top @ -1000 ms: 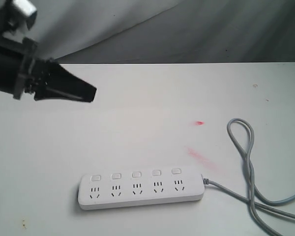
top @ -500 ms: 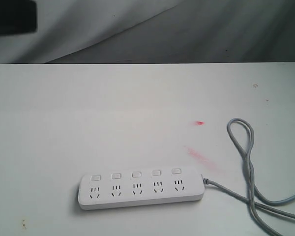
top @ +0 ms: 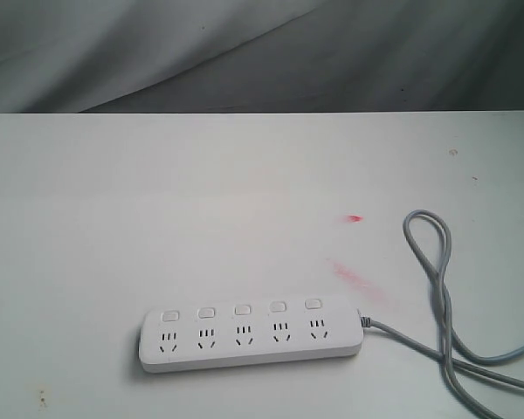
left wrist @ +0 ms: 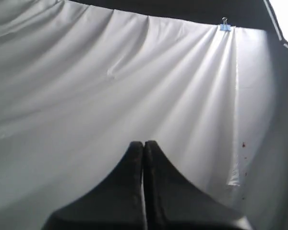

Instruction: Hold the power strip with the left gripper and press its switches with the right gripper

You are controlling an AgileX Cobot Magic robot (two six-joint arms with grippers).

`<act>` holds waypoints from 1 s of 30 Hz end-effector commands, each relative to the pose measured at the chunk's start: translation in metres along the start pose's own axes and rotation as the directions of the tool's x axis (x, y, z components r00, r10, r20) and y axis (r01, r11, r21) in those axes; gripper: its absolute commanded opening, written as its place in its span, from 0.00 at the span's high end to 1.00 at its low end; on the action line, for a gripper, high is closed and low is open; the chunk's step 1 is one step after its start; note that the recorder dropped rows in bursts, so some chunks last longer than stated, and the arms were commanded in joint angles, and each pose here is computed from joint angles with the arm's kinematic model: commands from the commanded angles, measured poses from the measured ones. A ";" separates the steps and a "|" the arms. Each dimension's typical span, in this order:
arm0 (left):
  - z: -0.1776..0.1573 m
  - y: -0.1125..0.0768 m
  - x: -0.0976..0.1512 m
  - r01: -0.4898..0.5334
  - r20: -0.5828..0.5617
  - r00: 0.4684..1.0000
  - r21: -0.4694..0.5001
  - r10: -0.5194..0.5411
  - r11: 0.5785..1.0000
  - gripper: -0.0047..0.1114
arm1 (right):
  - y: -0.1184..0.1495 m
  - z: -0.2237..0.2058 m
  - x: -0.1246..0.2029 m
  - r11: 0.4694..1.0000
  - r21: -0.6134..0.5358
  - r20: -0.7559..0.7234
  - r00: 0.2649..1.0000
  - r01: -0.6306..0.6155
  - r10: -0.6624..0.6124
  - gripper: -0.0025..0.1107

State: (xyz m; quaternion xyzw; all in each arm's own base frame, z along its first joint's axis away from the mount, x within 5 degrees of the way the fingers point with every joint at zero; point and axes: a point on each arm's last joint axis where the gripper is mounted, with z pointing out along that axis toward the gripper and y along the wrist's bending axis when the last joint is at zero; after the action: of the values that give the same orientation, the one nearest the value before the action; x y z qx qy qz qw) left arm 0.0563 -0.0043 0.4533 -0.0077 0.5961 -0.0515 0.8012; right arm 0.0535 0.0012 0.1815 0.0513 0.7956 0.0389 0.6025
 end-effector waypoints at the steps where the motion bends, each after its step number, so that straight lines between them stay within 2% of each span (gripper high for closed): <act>1: -0.008 0.005 0.033 -0.028 -0.037 0.999 -0.026 0.027 0.999 0.95 | 0.000 0.000 -0.001 1.000 0.005 0.018 1.000 -0.006 0.006 0.98; 7: -0.021 0.010 0.085 -0.020 -0.061 0.998 -0.037 0.018 0.999 0.95 | 0.000 0.000 -0.001 1.000 0.005 0.018 1.000 -0.006 0.006 0.98; 12: -0.034 0.014 0.136 -0.009 -0.132 0.991 -0.047 0.003 0.999 0.95 | 0.000 0.000 -0.001 1.000 0.005 0.018 1.000 -0.006 0.006 0.98; 17: -0.049 0.018 0.183 0.076 -0.198 0.976 -0.072 -0.089 0.995 0.95 | 0.000 0.000 -0.001 1.000 0.005 0.018 1.000 -0.006 0.006 0.98; 20: -0.059 0.020 0.207 0.079 -0.212 0.973 -0.077 -0.093 0.994 0.95 | 0.000 0.000 -0.001 1.000 0.005 0.018 1.000 -0.006 0.006 0.98; 23: -0.068 0.021 0.228 -0.014 -0.227 0.974 -0.058 0.001 0.998 0.95 | 0.000 0.000 -0.001 1.000 0.005 0.018 1.000 -0.006 0.006 0.98; 25: -0.070 0.022 0.232 -0.094 -0.236 0.968 -0.041 0.082 0.995 0.95 | 0.000 0.000 -0.001 1.000 0.005 0.018 1.000 -0.006 0.006 0.98; 26: -0.072 0.023 0.236 -0.114 -0.290 0.952 -0.038 0.098 0.993 0.95 | 0.000 0.000 -0.001 1.000 0.005 0.018 1.000 -0.006 0.006 0.98; 30: -0.074 0.024 0.243 -0.151 -0.365 0.922 -0.031 0.129 0.988 0.95 | 0.000 0.000 -0.001 1.000 0.005 0.018 1.000 -0.006 0.006 0.98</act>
State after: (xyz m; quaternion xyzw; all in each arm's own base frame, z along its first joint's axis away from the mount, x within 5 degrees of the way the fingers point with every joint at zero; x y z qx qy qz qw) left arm 0.0566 0.0003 0.2042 0.0101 0.7175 0.0106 0.6964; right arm 0.0535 0.0012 0.1815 0.0513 0.7956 0.0389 0.6025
